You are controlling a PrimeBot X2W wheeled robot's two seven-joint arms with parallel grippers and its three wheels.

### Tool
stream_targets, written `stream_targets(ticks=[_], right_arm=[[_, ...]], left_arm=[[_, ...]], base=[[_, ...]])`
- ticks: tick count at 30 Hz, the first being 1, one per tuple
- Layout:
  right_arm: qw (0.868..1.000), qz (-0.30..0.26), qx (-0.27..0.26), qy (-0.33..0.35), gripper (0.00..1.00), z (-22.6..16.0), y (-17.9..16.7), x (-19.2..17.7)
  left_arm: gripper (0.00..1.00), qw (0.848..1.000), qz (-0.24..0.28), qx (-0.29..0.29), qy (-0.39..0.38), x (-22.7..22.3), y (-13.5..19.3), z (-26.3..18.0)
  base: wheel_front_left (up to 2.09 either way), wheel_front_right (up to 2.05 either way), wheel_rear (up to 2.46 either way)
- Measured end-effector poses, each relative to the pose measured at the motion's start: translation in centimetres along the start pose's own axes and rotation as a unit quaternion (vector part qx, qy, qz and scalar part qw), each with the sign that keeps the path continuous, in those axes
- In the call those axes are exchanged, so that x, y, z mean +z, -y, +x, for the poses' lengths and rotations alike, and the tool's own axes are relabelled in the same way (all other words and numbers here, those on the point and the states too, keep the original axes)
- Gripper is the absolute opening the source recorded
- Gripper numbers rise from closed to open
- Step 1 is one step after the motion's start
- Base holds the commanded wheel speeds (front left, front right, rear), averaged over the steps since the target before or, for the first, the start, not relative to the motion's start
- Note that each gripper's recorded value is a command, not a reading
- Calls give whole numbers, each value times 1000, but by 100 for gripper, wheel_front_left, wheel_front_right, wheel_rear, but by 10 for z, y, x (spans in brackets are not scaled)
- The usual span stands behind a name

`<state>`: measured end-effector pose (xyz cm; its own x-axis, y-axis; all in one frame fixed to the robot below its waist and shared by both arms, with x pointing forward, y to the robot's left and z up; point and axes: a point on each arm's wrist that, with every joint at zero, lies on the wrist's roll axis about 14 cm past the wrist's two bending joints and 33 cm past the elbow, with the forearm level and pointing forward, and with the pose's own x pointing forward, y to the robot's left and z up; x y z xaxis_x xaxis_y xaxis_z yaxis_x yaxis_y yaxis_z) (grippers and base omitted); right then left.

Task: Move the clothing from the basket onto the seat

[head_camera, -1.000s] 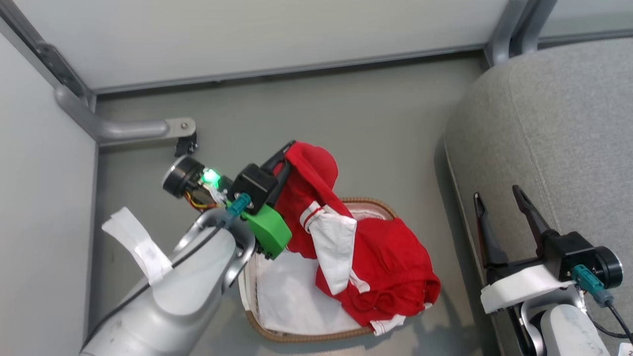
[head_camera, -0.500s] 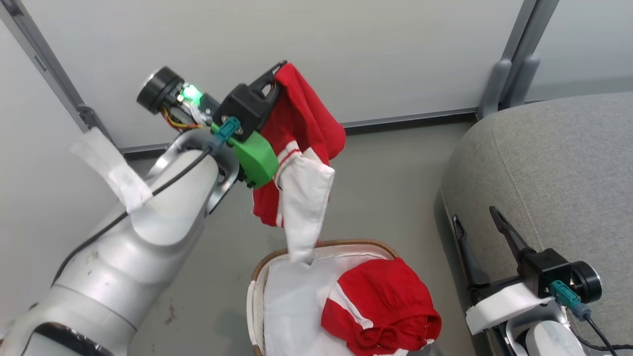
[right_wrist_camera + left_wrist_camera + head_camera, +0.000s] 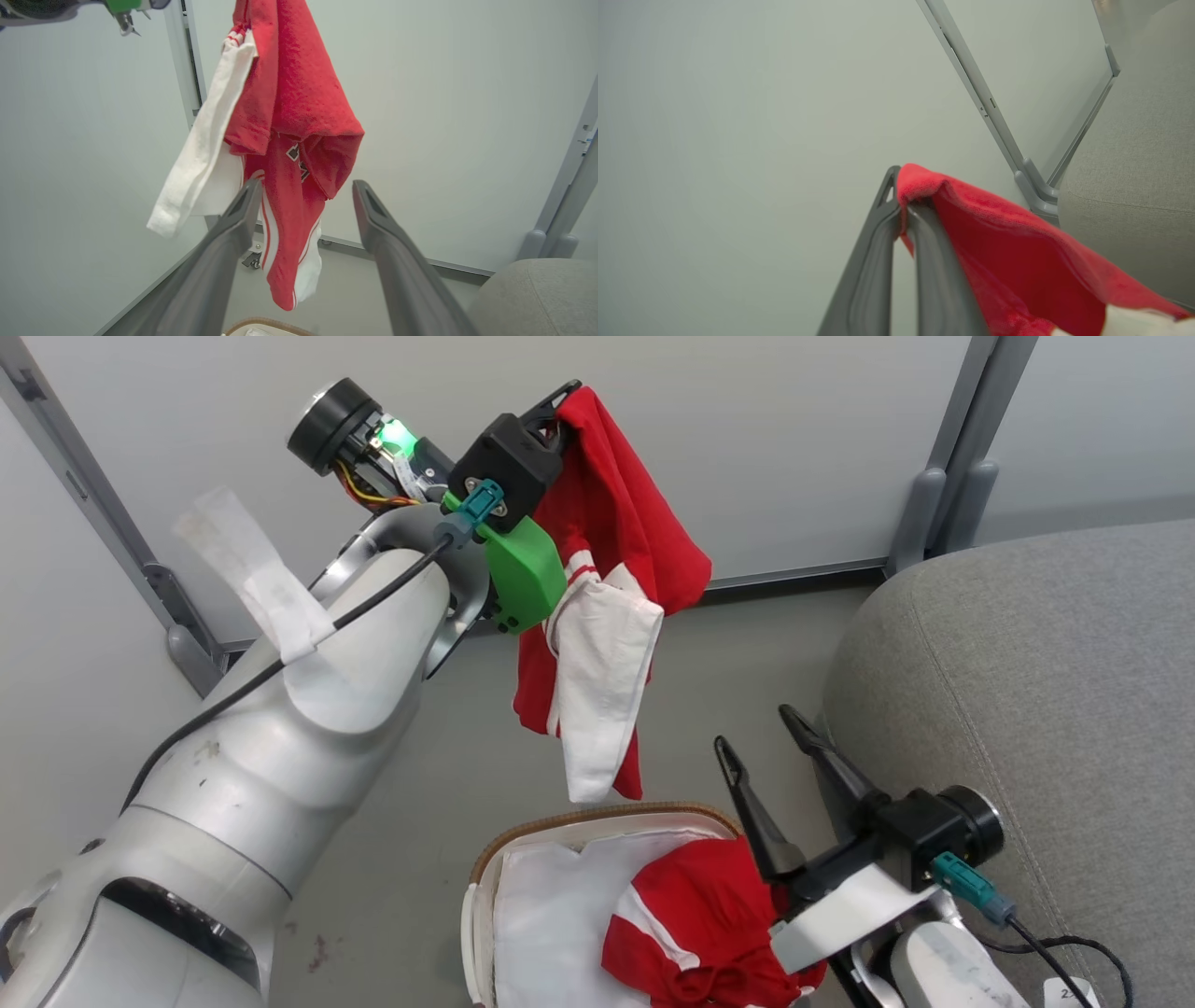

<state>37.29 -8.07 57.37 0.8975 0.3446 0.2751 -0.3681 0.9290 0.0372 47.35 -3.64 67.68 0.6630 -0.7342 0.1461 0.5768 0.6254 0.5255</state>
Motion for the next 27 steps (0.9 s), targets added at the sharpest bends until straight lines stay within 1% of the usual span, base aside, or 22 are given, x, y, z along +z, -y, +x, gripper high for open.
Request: stream_targets(ticks=[4, 6, 9, 21, 27], right_arm=[[998, 47, 42, 23, 100, 6, -32, 14], [996, 61, 56, 34, 100, 8, -41, 22], [995, 69, 64, 44, 100, 12, -45, 28], [994, 38, 88, 55, 100, 48, -46, 40], [996, 25, 86, 27, 100, 60, -41, 25]], left_arm=[[0, 1000, -8, -9, 8, 8, 11, 4], [0, 1000, -8, -14, 9, 9, 16, 4], [0, 1000, -6, -21, 8, 11, 21, 5], [0, 999, 6, -42, 27, 38, 33, 6], [0, 999, 3, -43, 30, 42, 33, 3]], base=[[0, 0, 0], [0, 0, 0], [0, 0, 0], [0, 0, 0], [0, 0, 0]])
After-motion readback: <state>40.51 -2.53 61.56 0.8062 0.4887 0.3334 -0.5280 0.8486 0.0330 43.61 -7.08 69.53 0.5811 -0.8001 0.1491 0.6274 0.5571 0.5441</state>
